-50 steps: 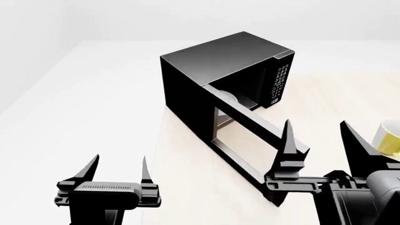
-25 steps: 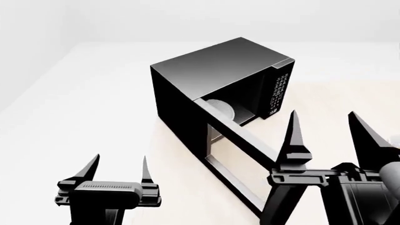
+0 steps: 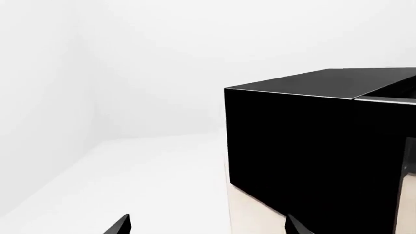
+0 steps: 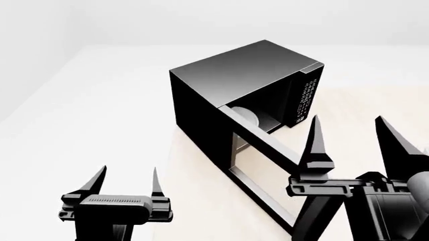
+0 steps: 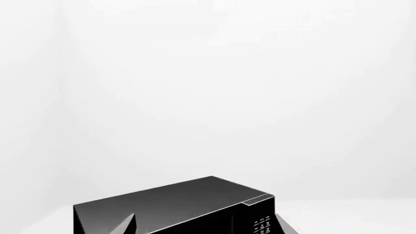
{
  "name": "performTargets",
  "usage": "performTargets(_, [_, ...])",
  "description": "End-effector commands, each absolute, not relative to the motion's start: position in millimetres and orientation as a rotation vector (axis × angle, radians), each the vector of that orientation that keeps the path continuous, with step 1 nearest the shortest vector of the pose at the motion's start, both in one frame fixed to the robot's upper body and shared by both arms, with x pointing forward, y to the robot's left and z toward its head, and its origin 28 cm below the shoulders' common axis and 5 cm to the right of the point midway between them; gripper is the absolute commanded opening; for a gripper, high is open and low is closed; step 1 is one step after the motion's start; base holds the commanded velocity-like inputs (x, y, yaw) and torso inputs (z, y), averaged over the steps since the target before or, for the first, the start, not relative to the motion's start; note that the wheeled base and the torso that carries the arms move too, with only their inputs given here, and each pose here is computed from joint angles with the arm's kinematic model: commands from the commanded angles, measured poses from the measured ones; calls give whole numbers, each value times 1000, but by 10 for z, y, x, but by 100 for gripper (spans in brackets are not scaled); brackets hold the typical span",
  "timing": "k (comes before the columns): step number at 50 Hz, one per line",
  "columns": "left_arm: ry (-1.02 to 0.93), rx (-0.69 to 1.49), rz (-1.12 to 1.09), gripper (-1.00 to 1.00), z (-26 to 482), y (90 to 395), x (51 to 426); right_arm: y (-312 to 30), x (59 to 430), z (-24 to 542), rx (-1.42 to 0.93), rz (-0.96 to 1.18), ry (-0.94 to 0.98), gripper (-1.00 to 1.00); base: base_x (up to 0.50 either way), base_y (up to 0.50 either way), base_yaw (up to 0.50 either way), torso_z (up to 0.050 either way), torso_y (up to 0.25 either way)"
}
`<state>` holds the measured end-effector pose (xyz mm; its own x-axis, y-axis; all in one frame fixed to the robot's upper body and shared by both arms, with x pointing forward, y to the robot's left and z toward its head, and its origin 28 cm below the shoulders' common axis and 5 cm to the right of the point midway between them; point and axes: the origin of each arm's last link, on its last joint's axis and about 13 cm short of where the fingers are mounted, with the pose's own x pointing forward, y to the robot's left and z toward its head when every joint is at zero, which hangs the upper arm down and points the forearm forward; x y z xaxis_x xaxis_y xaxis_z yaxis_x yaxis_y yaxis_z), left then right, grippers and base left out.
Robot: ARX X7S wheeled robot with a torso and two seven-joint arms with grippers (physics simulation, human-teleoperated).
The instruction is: Close the microwave.
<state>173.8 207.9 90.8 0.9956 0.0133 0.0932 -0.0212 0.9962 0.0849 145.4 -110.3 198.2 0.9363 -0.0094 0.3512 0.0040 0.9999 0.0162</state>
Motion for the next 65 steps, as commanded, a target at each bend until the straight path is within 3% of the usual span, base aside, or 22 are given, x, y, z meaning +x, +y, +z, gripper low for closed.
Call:
performTargets(1, [-92, 86, 17, 100, 900, 2075, 1734, -1102, 1456, 2005, 25, -3, -377, 100, 0, 0, 0, 0, 0])
performTargets(10, [-91, 85, 17, 100, 899, 2080, 1745, -1095, 1501, 1981, 17, -7, -351, 100, 292, -10, 0, 0, 0])
performTargets(39, [-89, 88, 17, 100, 921, 2087, 1731, -980, 1573, 2343, 13, 55, -418, 100, 0, 0, 0, 0, 0])
performTargets(65, [-88, 89, 26, 100, 918, 2101, 1730, -731, 1583, 2407, -35, 224, -331, 100, 0, 0, 0, 0, 0])
